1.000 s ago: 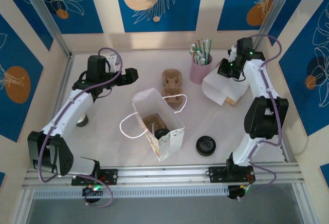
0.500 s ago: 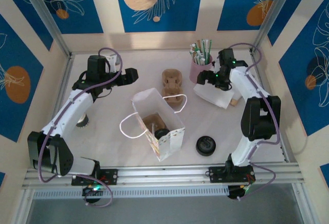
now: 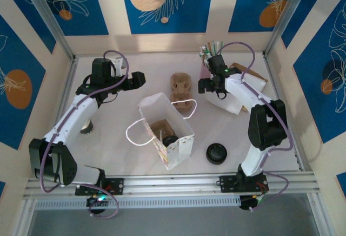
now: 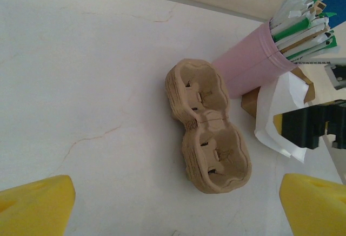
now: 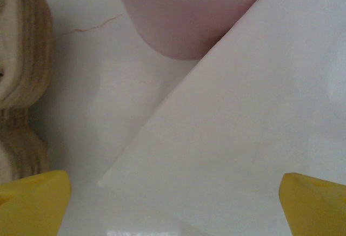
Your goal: Pack the takeout coffee
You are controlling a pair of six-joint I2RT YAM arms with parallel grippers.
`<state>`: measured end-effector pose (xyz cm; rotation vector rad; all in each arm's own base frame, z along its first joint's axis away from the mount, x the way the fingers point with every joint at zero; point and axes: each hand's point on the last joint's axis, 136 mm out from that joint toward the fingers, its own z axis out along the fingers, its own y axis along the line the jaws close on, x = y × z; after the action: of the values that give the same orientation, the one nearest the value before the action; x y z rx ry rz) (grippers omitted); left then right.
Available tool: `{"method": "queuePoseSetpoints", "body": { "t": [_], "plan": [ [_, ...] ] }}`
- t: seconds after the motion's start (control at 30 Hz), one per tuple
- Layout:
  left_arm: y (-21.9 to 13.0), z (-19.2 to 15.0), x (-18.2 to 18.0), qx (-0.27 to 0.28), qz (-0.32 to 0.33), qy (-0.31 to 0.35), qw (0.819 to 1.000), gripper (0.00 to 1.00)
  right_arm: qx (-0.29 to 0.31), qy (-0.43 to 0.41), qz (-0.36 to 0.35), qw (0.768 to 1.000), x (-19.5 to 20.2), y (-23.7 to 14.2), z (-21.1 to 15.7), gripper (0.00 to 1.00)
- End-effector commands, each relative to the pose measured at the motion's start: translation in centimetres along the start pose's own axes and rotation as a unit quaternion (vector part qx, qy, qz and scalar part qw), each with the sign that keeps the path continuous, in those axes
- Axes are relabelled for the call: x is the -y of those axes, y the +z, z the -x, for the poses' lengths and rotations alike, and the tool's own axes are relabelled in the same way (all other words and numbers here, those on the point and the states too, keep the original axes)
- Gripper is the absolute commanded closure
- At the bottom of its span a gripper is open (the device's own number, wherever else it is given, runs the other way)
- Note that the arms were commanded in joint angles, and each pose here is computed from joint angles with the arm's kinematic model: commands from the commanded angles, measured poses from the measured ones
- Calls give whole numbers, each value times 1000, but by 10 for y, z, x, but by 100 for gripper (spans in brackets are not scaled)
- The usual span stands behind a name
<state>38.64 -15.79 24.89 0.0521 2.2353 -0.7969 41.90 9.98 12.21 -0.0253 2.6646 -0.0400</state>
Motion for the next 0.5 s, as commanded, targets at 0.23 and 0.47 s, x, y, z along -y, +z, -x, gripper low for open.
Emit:
{"method": "queuePoseSetpoints", "body": {
  "t": [0.23, 0.47],
  "plan": [
    [-12, 6, 6, 12, -10, 10, 1000, 3, -9, 11, -134, 991, 22, 28, 2, 6],
    [-12, 6, 6, 13, -12, 10, 1000, 3, 4, 24, -133, 991, 27, 21, 7, 71]
  ]
}}
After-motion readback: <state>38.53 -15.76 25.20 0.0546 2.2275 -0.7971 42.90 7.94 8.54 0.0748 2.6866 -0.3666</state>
